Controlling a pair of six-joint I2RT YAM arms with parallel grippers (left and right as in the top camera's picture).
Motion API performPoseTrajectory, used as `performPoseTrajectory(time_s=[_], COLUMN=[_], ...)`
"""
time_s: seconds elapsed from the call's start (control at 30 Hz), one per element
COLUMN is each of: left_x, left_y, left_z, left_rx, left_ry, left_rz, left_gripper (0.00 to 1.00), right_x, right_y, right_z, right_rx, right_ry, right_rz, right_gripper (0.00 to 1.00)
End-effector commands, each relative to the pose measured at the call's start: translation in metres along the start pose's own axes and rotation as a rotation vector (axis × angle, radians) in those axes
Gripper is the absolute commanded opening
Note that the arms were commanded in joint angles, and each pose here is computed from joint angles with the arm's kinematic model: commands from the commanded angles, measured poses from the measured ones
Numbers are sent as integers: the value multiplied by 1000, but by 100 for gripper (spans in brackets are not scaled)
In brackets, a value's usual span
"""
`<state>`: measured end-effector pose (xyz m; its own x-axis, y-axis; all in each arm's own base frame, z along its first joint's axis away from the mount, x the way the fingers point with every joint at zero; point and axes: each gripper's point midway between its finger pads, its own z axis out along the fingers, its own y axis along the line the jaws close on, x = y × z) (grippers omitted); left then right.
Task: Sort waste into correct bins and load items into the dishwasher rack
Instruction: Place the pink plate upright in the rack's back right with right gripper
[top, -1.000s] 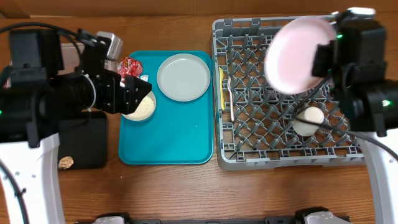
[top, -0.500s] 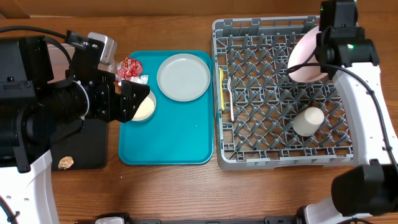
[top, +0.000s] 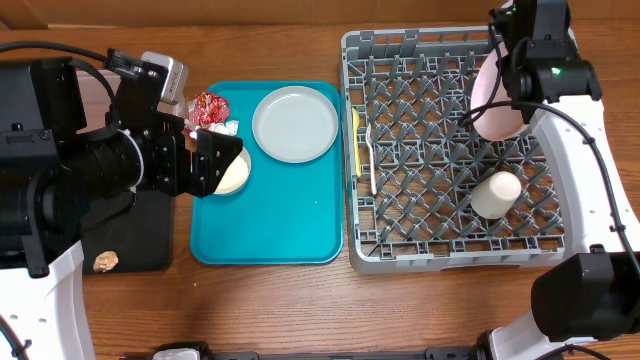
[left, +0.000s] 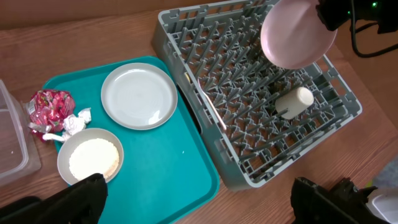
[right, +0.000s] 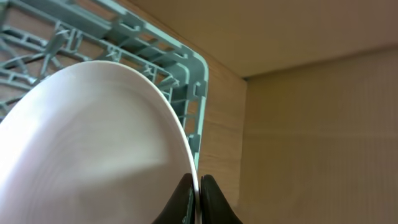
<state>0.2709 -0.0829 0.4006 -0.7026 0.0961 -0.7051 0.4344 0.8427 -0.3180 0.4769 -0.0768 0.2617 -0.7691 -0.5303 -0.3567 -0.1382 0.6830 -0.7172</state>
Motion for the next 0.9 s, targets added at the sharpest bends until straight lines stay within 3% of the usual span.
performPoseTrajectory(time_s=[0.0,0.57,0.67,0.73,0.8,0.87], left_x=[-2,2,2,2,2,2], left_y=[-3,-5,-5,-5,-5,-5], left_z=[-5,-5,-5,-5,-5,-5], left_rx=[-5,8,7,7,7,7], left_ry=[-13,1,1,2,2,1], left_rz=[4,-6,-6,-7,-7,-6], left_gripper=[98,100,100,100,100,100], right_x=[-10,-11,-14,-16,-23,-25], right_y=[0,20,31,36,38,38], right_z=[-5,24,21,18,14,10], right_rx=[-41,-55,-98,-105,-104,-106], right_ry=[-64,-27,-40,-44,-58,-63], right_rz=[-61,-137,-151,-158,-78,25], right_gripper=[4,5,24,49,59,64])
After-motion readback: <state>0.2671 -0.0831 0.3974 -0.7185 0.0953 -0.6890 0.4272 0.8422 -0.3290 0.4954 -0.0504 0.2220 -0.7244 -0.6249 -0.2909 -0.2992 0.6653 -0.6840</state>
